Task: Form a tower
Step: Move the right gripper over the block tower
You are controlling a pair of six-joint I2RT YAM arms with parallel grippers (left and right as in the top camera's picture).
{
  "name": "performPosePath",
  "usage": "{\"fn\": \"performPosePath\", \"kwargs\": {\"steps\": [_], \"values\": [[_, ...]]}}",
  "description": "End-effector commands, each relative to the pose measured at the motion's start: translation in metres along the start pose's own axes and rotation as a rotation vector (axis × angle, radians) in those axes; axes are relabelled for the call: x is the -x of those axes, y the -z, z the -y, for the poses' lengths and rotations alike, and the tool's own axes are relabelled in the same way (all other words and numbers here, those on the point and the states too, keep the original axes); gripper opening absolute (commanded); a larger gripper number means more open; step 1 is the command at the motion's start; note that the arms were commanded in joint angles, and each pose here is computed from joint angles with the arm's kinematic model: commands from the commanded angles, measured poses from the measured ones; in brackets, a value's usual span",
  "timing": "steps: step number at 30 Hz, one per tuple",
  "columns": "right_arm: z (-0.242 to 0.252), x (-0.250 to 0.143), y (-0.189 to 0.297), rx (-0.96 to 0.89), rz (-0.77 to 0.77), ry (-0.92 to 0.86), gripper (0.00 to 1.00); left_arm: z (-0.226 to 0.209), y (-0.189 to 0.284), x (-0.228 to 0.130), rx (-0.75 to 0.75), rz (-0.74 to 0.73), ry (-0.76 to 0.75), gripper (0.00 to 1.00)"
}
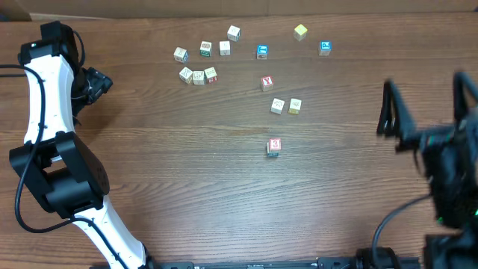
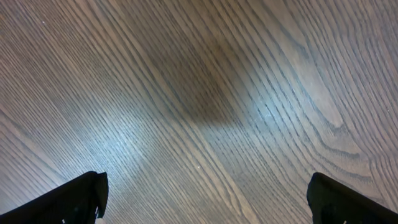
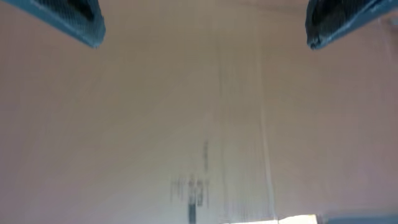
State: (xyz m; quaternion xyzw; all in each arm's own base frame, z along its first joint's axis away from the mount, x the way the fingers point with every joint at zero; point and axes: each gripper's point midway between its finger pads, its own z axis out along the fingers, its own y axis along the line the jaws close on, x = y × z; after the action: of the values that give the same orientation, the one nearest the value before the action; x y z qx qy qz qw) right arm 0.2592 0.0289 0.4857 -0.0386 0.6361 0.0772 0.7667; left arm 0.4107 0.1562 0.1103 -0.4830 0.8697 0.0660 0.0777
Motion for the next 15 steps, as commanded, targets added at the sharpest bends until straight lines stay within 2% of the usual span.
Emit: {"fn": "performPosePath", "kwargs": {"steps": [1, 5, 9, 12, 15], "values": [[-0.005, 0.037, -0.022, 0.034, -0.066, -0.007, 1.00, 0.004, 0.002, 0.002, -0.009, 0.008, -0.011, 1.00], [-0.002, 0.046, -0.050, 0.021, -0.240, -0.038, 1.00, 0.004, 0.002, 0.002, -0.009, 0.008, -0.011, 0.99], [0.002, 0.035, -0.071, 0.008, -0.424, -0.068, 1.00, 0.004, 0.002, 0.002, -0.009, 0.008, -0.011, 0.99], [0.005, 0.012, -0.083, -0.001, -0.557, -0.089, 1.00, 0.004, 0.002, 0.002, -0.009, 0.008, -0.011, 0.99], [0.010, -0.042, -0.096, -0.015, -0.766, -0.124, 1.00, 0.004, 0.002, 0.002, -0.009, 0.008, -0.011, 0.99]]}}
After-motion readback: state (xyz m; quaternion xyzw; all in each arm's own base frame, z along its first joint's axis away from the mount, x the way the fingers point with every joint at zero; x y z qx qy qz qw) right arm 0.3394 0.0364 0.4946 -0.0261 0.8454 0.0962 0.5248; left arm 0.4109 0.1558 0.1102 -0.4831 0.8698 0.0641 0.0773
